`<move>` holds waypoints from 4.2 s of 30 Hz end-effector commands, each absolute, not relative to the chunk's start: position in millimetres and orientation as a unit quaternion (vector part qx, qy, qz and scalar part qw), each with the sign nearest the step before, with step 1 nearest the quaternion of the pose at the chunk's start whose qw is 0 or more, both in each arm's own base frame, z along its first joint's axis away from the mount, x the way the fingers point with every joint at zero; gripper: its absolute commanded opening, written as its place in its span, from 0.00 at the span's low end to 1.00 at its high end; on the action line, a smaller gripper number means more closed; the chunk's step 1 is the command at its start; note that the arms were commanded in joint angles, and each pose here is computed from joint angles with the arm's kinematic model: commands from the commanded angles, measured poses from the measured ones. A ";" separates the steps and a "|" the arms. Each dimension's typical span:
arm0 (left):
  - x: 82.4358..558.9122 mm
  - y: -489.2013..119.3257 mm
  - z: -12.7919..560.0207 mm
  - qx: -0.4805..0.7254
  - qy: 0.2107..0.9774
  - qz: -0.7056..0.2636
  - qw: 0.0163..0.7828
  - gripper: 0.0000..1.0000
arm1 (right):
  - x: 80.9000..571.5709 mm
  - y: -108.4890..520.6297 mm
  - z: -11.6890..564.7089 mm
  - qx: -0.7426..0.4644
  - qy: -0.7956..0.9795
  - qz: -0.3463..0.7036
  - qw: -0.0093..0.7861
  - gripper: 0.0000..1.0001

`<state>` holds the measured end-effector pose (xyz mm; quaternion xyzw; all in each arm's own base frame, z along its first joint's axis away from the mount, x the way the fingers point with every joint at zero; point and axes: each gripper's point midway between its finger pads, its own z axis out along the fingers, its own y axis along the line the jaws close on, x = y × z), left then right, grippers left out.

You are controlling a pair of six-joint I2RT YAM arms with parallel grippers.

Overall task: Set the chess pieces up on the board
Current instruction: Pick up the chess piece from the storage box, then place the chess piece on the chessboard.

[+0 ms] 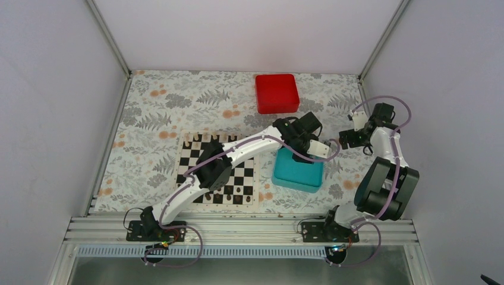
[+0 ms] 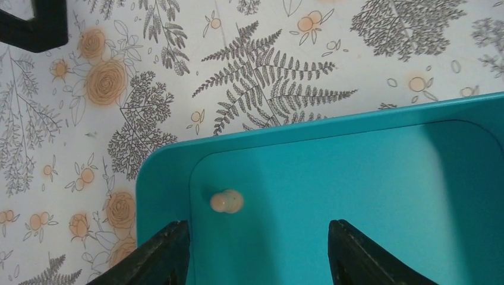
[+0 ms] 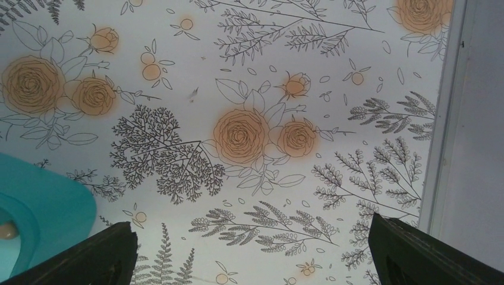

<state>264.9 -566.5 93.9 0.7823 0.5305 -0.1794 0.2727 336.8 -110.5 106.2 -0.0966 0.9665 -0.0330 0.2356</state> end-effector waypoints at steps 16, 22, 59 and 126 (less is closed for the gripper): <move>288.7 -588.3 46.1 0.766 0.544 -0.164 0.300 0.57 | 344.0 -107.4 98.6 -0.100 0.963 -0.008 0.249 1.00; 281.3 -587.7 36.1 0.774 0.538 -0.174 0.285 0.56 | 342.9 -106.6 96.5 -0.102 0.964 -0.005 0.245 1.00; 270.9 -587.7 34.9 0.785 0.528 -0.174 0.272 0.19 | 338.3 -104.4 91.6 -0.107 0.965 -0.002 0.239 1.00; 343.2 -144.7 34.9 0.586 0.787 -0.008 0.190 0.13 | 345.8 -96.4 100.0 -0.109 0.967 0.013 0.230 1.00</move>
